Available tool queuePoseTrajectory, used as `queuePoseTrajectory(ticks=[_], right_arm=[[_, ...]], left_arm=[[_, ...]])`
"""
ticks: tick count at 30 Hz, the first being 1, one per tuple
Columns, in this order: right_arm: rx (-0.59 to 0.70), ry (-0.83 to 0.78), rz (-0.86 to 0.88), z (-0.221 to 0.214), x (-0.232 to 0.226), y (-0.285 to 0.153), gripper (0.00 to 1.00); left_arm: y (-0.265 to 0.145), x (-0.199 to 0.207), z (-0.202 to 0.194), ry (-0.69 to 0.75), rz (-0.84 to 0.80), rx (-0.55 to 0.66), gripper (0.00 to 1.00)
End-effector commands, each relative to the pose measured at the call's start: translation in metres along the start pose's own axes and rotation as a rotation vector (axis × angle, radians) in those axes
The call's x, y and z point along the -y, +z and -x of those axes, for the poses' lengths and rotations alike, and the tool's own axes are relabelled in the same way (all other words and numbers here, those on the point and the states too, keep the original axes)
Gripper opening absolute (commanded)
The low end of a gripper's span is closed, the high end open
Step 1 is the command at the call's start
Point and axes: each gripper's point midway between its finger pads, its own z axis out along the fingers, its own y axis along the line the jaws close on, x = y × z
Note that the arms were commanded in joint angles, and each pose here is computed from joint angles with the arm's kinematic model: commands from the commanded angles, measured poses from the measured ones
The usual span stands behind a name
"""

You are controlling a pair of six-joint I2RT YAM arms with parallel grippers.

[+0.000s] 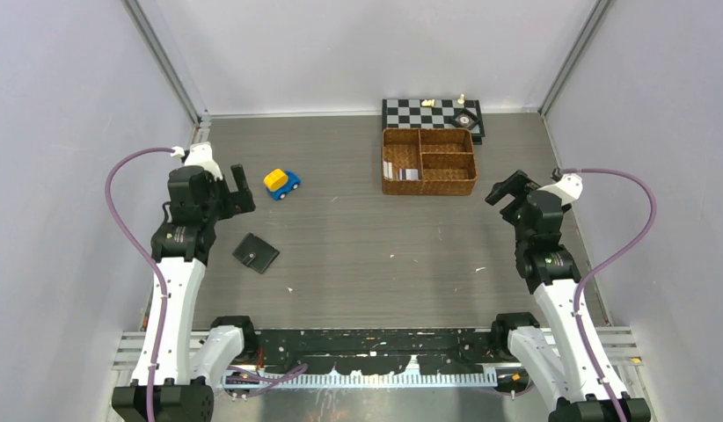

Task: Put the credit cards into the card holder
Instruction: Move the card holder to the center of the board.

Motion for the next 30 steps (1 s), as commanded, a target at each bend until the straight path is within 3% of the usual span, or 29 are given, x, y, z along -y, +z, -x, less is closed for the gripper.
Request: queuePoseTrajectory(ticks=[1, 4, 7, 13, 30], right_arm=[[0.02, 0.007, 0.069, 0.016, -0.018, -0.002, 0.99], [-0.022, -0.015, 0.169, 0.011, -0.037, -0.002, 0.98], [-0.073, -0.032, 0.263, 0.003, -0.056, -0.001, 0.9], [-0.156, -0.044, 0.324, -0.012, -0.068, 0.003, 0.86], [-0.204, -0.047, 0.359, -0.027, -0.069, -0.002, 0.86]], left_arm=[[-0.003, -0.005, 0.011, -0.06, 0.041, 0.042, 1.0], [-0.002, 0.0, 0.001, -0.128, 0.027, 0.015, 1.0], [0.005, 0.003, -0.021, -0.224, 0.025, -0.026, 1.0], [0.02, 0.011, -0.062, -0.347, -0.003, -0.086, 1.0], [0.032, -0.049, -0.156, -0.666, 0.329, -0.17, 1.0]])
